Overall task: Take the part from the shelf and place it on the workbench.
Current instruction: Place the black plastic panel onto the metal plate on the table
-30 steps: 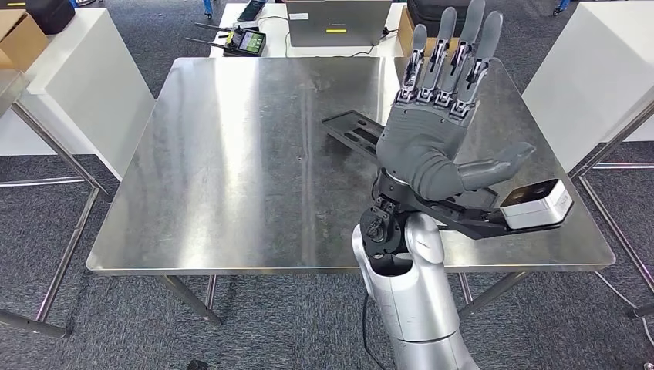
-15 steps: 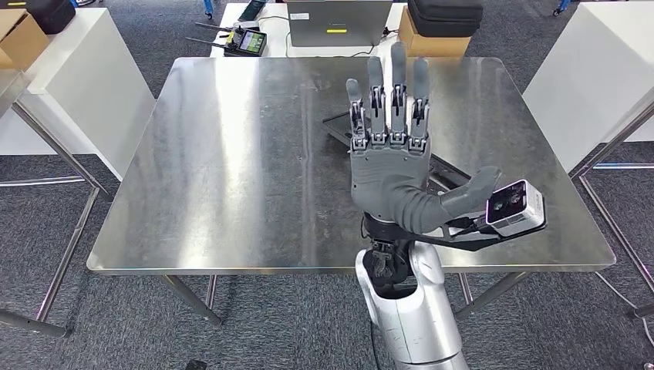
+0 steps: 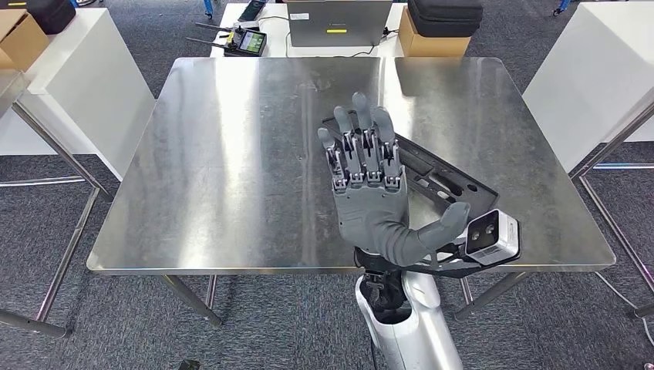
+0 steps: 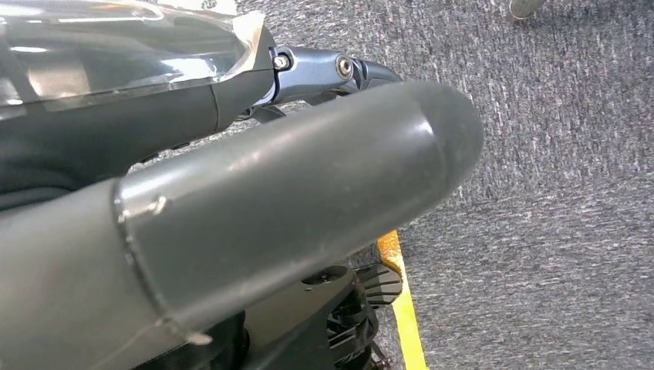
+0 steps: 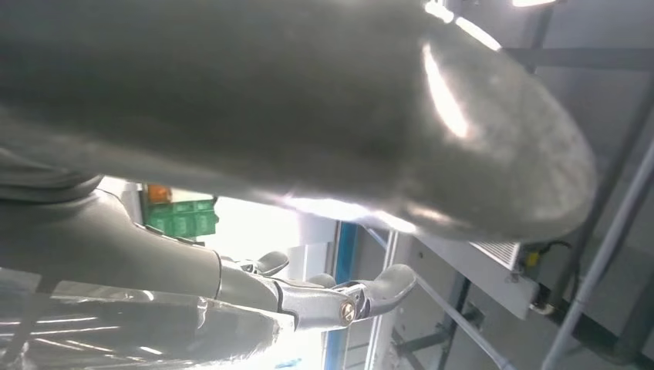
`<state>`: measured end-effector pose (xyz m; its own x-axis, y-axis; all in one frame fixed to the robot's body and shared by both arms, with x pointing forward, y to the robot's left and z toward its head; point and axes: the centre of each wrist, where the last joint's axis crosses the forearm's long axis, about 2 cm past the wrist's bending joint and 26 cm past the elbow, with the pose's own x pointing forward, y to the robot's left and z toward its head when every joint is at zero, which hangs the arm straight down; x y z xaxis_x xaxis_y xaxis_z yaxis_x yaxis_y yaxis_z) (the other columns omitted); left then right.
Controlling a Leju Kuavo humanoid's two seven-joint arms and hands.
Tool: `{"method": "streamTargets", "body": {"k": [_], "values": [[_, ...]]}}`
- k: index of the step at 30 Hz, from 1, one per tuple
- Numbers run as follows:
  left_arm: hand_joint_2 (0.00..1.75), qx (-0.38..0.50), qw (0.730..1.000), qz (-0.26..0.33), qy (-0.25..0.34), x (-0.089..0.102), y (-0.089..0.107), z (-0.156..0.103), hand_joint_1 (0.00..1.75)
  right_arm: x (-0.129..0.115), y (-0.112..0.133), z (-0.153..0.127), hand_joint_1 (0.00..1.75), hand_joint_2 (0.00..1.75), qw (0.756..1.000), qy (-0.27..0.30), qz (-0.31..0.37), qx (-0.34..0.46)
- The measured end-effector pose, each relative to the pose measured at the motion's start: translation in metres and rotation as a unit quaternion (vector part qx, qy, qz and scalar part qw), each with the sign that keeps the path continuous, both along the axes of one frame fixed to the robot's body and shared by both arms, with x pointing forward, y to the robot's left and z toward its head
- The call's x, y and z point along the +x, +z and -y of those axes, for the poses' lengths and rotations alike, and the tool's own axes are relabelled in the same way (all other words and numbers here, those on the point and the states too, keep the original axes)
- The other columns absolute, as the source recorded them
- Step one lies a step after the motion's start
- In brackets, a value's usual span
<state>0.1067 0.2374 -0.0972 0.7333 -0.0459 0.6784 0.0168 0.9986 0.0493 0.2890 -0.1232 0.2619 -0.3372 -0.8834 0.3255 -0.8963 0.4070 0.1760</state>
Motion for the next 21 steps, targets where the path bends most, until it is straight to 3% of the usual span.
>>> {"method": "streamTargets", "body": {"k": [21], "values": [[0.0,-0.006,1.0,0.009,0.01,-0.007,-0.002,-0.001,0.0,-0.013,-0.029,0.008,0.0,0.0,0.999,0.007,-0.031,-0.005]]}}
